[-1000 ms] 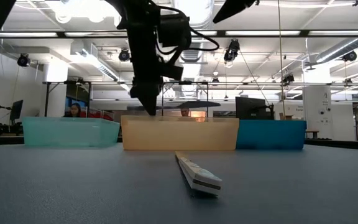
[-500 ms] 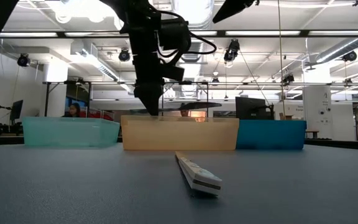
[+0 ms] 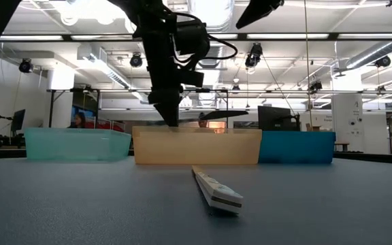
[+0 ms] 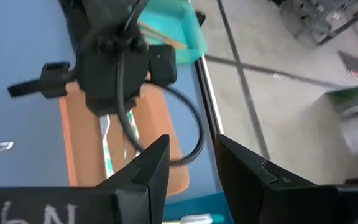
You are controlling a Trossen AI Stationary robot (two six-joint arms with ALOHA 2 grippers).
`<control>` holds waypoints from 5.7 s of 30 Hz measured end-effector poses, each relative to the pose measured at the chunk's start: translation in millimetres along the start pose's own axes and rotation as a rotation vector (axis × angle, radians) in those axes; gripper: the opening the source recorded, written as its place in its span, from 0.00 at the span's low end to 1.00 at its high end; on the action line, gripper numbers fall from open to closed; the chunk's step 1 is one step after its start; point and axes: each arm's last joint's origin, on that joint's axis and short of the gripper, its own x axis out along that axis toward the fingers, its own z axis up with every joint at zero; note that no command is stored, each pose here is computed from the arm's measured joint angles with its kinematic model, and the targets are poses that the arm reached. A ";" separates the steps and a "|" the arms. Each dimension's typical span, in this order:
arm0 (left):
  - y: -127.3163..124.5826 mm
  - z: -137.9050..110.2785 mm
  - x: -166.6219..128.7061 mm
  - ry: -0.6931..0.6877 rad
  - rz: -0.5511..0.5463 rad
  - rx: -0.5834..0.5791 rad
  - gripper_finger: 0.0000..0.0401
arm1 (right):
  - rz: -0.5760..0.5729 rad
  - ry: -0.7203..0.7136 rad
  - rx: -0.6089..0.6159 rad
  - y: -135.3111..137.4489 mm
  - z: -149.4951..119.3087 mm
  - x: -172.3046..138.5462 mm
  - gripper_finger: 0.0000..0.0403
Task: Sort silverware by color (type)
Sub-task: Put the white knife in the orange bin
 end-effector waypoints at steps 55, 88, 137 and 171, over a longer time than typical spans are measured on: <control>2.9 -4.0 42.4 0.092 -0.029 -0.037 0.07 | 0.032 0.112 0.120 5.9 -14.1 3.2 0.30; 10.0 -12.5 53.7 0.068 -0.140 -0.031 0.07 | 0.026 0.091 0.122 5.5 -12.5 4.1 0.30; 19.4 -10.5 42.8 0.077 -0.116 -0.059 0.27 | 0.022 0.082 0.160 5.2 -11.7 4.3 0.30; 23.2 -114.6 -88.9 -0.636 0.143 0.063 0.27 | 0.016 0.103 0.372 29.9 -10.8 120.4 0.14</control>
